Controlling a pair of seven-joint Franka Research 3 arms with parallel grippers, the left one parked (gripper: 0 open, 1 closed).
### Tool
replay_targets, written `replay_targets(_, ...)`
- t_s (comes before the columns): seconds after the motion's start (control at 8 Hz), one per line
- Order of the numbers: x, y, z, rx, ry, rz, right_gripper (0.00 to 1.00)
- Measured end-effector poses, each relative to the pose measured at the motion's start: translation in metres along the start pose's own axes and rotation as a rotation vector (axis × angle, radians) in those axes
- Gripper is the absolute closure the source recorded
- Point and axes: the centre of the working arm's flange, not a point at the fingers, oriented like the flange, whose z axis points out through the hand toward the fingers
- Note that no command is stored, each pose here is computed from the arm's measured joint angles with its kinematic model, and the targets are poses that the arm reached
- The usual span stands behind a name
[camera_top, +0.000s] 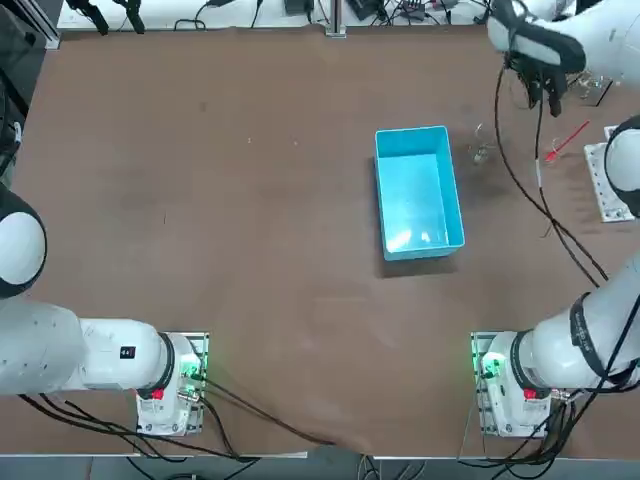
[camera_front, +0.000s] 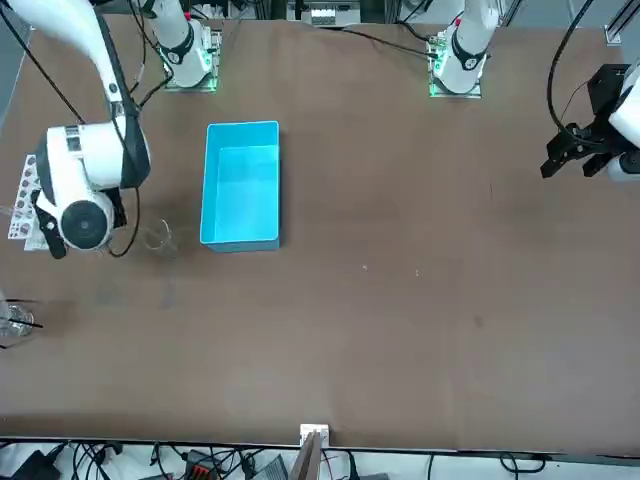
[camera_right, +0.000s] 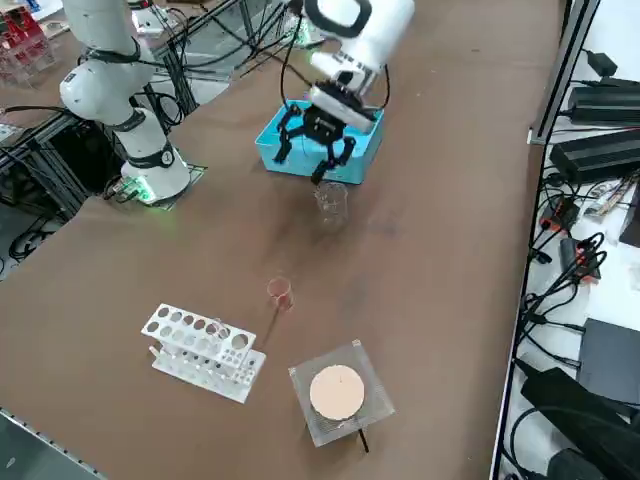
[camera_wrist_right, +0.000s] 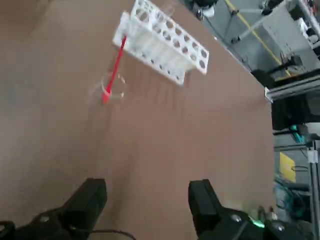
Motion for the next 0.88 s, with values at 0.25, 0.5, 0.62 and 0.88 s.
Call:
replay_targets(0.25, -0.02, 0.006, -0.035, -0.002, -0.05, -0.104, 0.0)
replay_targets(0.5, -0.031, 0.017, -0.076, 0.057, -0.085, -0.256, 0.0)
replay_targets(0.62, -0.035, 0.022, -0.092, 0.091, -0.089, -0.362, 0.0)
replay_targets(0.88, -0.032, 0.038, -0.112, 0.151, -0.081, -0.613, 0.0)
